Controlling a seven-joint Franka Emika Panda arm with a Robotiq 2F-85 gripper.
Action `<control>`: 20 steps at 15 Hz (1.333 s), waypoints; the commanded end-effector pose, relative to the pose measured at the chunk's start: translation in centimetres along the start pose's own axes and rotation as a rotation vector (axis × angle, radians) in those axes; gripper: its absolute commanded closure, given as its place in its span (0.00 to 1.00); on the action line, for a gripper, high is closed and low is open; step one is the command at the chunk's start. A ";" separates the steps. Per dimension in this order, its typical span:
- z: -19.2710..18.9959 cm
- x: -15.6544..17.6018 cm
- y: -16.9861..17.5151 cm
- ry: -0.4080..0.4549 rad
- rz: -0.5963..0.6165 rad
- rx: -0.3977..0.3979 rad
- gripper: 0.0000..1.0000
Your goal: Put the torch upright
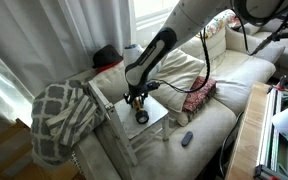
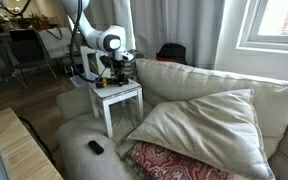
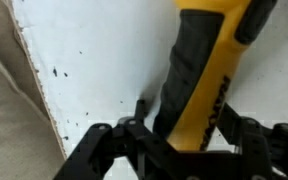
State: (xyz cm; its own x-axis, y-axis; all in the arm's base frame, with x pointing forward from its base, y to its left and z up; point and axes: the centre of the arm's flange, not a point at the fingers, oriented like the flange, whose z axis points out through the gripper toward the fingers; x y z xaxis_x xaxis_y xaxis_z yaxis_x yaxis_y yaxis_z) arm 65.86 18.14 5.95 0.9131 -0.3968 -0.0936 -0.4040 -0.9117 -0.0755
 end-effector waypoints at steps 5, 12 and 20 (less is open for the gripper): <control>0.7 0.4 0.0 0.008 -0.029 0.017 0.80; -2.4 0.3 0.4 0.104 -0.191 0.136 0.95; -5.9 -1.0 0.5 0.268 -0.605 0.233 0.95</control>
State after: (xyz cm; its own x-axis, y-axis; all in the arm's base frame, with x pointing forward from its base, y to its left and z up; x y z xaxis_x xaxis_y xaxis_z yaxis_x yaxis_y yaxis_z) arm 67.40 18.27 9.70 0.9740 0.0090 0.2263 0.0629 -0.9707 -0.2321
